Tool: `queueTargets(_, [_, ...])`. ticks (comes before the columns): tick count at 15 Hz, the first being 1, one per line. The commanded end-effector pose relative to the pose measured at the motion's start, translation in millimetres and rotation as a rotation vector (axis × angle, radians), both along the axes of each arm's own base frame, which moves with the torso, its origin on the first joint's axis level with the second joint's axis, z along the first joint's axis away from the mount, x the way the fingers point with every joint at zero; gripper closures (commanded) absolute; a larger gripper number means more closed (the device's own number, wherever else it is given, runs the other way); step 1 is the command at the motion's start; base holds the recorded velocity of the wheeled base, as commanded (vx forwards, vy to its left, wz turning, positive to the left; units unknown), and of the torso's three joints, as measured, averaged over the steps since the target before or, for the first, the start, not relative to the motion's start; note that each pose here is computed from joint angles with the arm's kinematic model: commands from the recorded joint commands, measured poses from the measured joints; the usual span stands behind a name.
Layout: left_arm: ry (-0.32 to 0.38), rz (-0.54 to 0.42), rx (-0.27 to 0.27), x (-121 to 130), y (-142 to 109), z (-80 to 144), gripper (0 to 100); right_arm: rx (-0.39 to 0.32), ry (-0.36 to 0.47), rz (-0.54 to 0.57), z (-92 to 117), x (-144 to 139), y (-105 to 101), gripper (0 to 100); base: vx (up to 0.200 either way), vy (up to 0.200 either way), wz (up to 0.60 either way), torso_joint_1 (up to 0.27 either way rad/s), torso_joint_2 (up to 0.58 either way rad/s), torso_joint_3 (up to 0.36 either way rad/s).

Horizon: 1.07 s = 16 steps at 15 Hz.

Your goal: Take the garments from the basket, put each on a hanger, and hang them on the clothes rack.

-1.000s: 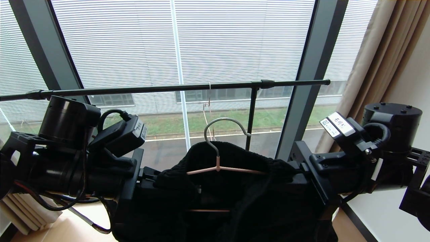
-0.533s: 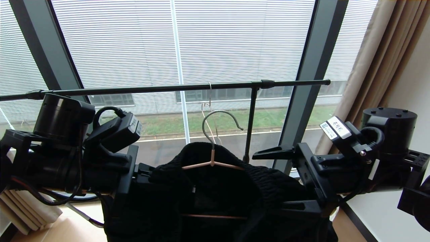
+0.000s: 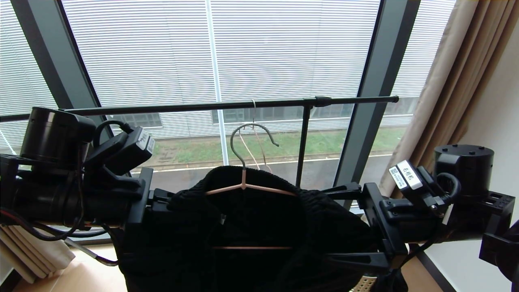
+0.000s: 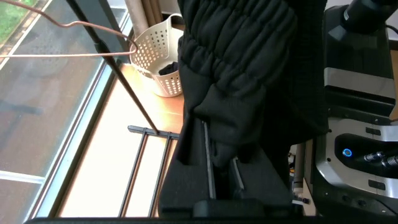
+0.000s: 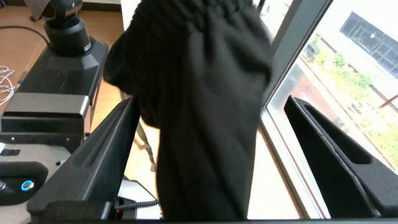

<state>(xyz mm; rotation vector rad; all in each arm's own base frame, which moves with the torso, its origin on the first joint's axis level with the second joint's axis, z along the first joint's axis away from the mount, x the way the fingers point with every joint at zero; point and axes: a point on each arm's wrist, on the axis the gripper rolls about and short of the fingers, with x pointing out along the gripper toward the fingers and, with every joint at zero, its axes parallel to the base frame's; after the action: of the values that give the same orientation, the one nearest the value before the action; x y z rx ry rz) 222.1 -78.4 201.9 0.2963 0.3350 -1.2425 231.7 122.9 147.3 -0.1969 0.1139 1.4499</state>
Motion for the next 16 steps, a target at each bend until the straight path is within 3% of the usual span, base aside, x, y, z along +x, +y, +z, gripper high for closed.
queueTargets(1, [-0.020, 0.015, -0.007, -2.6, 4.6, 4.9, 100, -0.004, 0.008, -0.001, -2.4, -1.6, -1.1, 0, 0.000, 0.000, 0.00, 0.000, 0.00, 0.000])
queueTargets(9, [-0.038, 0.059, -0.014, -6.5, 15.2, 10.5, 100, 0.016, 0.011, -0.049, -1.1, 3.6, -25.4, 0, 0.000, 0.000, 0.00, 0.000, 0.00, 0.000])
queueTargets(13, [-0.045, 0.099, -0.039, -8.2, 28.2, 15.6, 100, -0.011, 0.028, -0.055, -16.8, 11.5, -25.8, 0, 0.000, 0.000, 0.00, 0.000, 0.00, 0.000])
queueTargets(16, [-0.008, 0.156, -0.057, -6.7, 38.1, 15.6, 100, -0.048, 0.026, -0.047, -36.8, 21.3, -24.1, 0, 0.000, 0.000, 0.00, 0.000, 0.00, 0.000])
